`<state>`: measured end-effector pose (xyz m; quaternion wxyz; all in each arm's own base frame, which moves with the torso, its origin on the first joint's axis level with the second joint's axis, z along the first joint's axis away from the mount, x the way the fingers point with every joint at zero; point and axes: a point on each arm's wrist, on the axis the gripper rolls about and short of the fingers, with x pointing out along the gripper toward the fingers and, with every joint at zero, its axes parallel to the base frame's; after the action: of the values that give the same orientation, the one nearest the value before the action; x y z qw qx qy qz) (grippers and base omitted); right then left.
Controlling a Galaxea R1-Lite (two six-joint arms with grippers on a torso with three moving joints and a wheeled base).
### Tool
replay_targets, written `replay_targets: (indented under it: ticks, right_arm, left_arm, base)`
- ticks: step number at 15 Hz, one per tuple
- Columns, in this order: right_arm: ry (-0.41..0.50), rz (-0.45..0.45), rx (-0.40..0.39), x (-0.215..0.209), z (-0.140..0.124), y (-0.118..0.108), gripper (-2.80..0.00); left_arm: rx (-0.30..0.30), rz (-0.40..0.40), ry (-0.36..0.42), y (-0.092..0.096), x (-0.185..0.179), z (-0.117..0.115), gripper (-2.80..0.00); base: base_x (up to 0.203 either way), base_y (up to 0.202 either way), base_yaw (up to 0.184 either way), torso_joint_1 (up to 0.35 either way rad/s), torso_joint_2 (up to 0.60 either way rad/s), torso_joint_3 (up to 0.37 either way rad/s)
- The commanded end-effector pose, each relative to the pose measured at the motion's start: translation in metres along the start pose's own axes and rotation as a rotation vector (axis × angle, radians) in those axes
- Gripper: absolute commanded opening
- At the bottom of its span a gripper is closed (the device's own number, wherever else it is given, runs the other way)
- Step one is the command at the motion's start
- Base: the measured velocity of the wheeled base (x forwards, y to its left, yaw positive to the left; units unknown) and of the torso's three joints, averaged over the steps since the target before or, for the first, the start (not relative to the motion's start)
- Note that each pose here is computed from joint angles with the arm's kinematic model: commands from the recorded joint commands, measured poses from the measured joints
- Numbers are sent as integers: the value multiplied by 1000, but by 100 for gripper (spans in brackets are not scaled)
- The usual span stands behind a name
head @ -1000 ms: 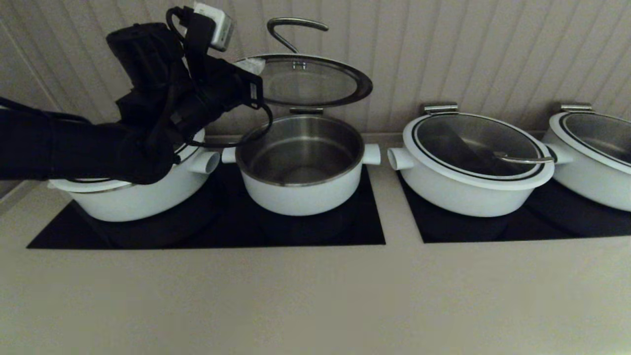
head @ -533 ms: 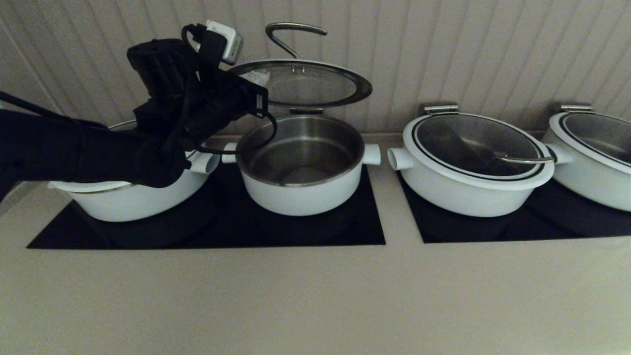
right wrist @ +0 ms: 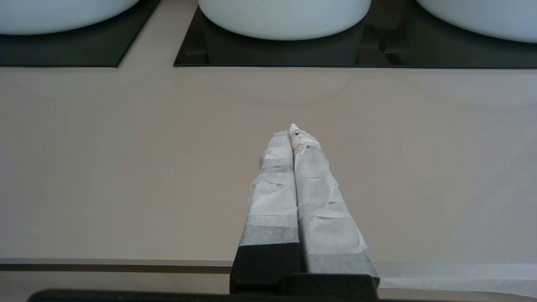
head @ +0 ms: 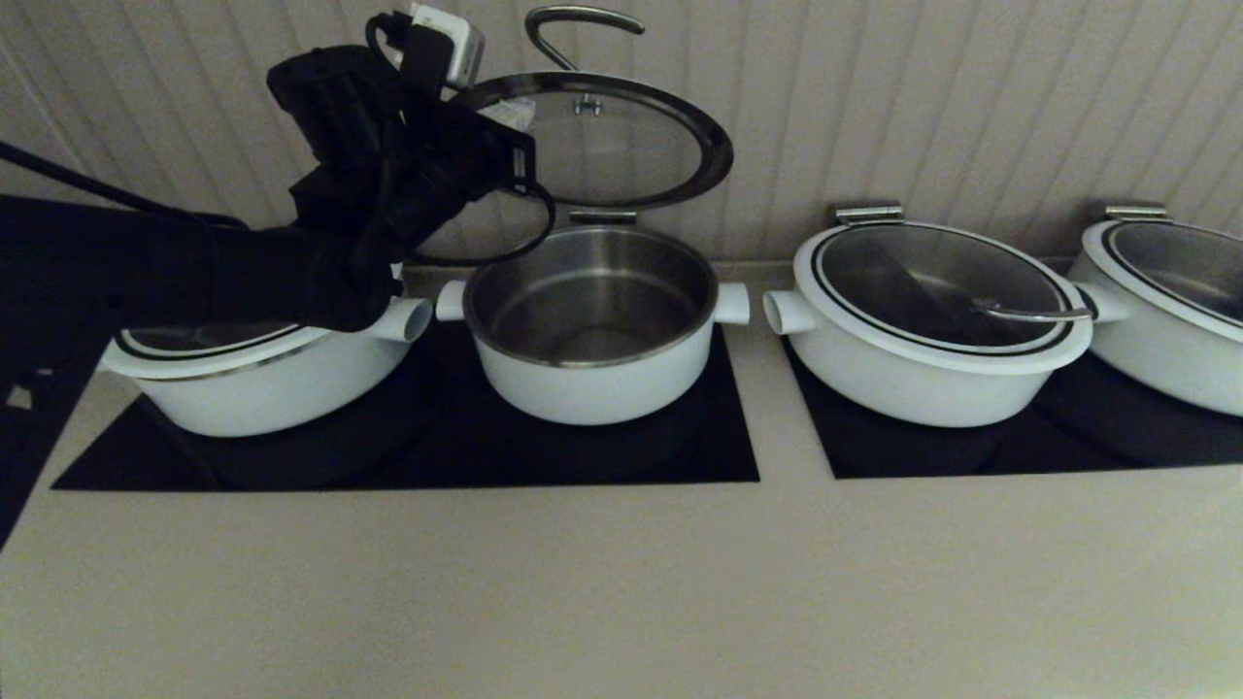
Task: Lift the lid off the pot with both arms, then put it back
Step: Open the pot lid completely
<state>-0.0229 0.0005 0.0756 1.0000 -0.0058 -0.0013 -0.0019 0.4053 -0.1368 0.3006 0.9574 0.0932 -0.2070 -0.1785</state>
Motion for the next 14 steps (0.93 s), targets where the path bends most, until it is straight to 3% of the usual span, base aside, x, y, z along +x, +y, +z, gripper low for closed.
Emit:
replay_targets:
  ticks: [1,5,11,14]
  right_arm:
    - [1,1,-1,0,0,0,-280]
    - [1,1,-1,0,0,0,-280]
    - [1,1,-1,0,0,0,-280]
    - [1,1,-1,0,0,0,-280]
  left_arm:
    - [8,15,-16,4,7,-6,-280]
    - [26,31,-35,11,12,-7,-280]
    - [41,57,-125,17,27,4,-280]
    - [42,59,-127,17,27,5,-280]
  base:
    - [0,0,0,0,0,0]
    - [0,0,0,0,0,0]
    - [0,0,0,0,0,0]
    - [0,0,0,0,0,0]
